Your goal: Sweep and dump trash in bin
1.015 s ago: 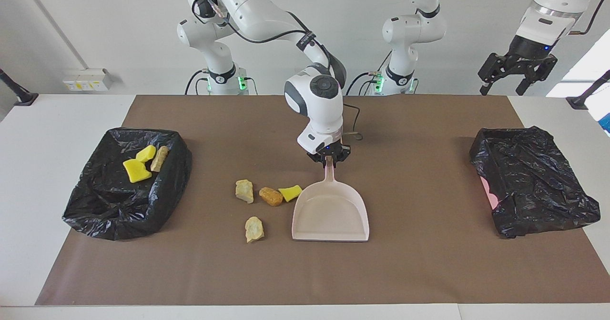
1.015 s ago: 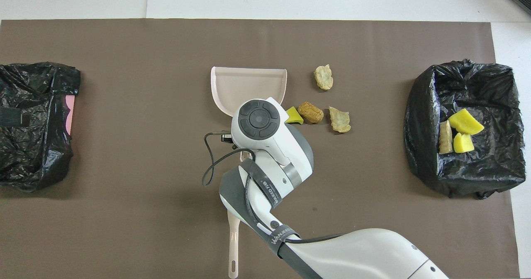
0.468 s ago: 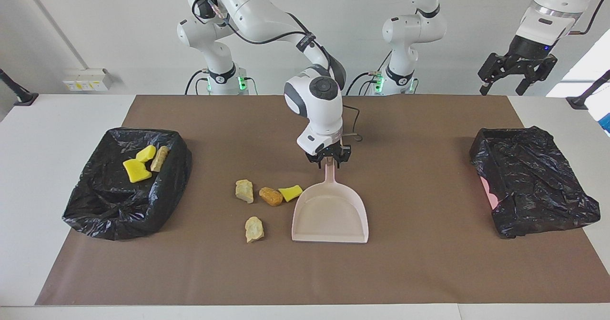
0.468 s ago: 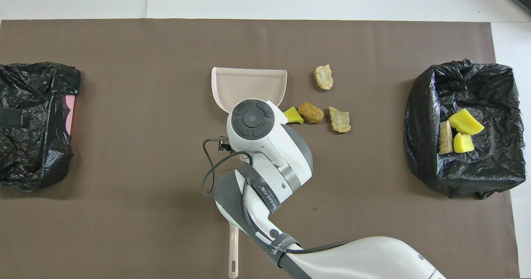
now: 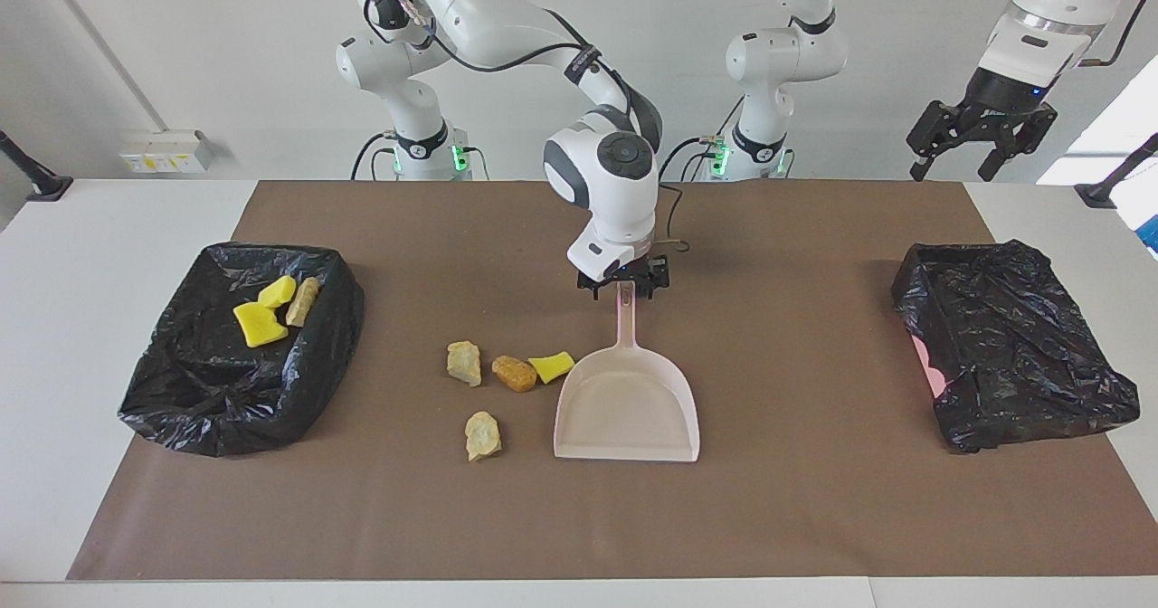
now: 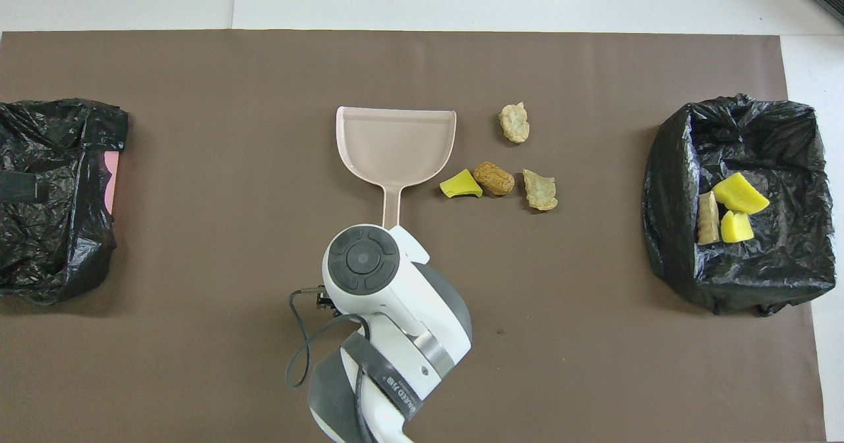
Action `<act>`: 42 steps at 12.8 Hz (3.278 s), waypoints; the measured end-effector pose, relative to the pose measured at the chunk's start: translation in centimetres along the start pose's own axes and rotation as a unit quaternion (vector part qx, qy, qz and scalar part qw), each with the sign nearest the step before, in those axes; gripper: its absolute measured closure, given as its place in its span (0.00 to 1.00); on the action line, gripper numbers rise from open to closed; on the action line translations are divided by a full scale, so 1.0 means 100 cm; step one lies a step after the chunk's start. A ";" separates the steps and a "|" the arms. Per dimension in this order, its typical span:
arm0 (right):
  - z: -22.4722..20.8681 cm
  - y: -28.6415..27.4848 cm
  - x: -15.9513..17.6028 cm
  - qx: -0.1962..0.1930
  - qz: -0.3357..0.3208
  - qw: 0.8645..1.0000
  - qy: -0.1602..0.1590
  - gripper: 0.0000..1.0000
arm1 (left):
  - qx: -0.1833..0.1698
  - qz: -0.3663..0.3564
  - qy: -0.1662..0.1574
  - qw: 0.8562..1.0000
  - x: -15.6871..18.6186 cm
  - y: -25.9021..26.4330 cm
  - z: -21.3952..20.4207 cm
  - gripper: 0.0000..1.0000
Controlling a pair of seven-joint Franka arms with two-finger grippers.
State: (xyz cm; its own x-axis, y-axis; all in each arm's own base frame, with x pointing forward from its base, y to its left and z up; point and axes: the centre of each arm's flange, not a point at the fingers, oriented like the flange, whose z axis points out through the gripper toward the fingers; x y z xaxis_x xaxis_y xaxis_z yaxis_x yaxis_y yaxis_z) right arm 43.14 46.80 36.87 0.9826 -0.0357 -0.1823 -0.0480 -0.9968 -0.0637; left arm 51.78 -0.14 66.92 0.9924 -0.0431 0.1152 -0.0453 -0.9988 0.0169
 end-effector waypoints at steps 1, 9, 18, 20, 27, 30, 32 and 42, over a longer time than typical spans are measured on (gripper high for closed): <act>0.005 -0.002 -0.018 -0.008 0.002 1.000 -0.004 0.00 | 0.000 0.000 0.000 1.000 0.000 0.000 0.000 0.00; 0.058 0.016 -0.122 0.021 0.041 0.999 0.008 0.00 | 0.000 0.004 -0.008 1.000 -0.002 0.004 0.006 0.00; 0.057 0.025 -0.125 0.020 0.049 0.999 0.007 0.73 | 0.000 0.004 -0.009 1.000 -0.002 0.005 0.007 0.00; 0.053 0.025 -0.126 0.010 0.056 0.998 -0.003 0.73 | 0.000 0.004 -0.006 1.000 -0.001 0.005 0.007 0.00; -0.065 0.095 -0.098 -0.024 0.098 0.994 -0.049 0.73 | -0.022 0.019 0.029 0.999 0.041 0.064 0.058 0.00; -0.099 0.158 -0.056 -0.034 0.091 0.993 -0.061 0.73 | -0.033 0.040 0.024 0.998 0.058 0.124 0.107 0.00; -0.099 0.197 -0.025 -0.047 0.073 0.995 -0.055 0.73 | -0.044 0.051 0.020 0.998 0.058 0.162 0.150 0.00; -0.054 0.344 0.077 -0.062 -0.056 0.996 -0.010 0.73 | -0.055 0.049 -0.028 0.997 0.000 0.351 0.292 0.00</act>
State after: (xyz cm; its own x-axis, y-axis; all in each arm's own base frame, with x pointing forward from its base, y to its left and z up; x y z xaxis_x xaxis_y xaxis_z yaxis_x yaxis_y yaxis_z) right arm 49.97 11.82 38.57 0.9766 0.0756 -0.2013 0.0848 -0.9957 0.0371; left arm 53.55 -35.82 38.49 0.9872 -0.1446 0.0668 -0.1517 -0.9813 0.1184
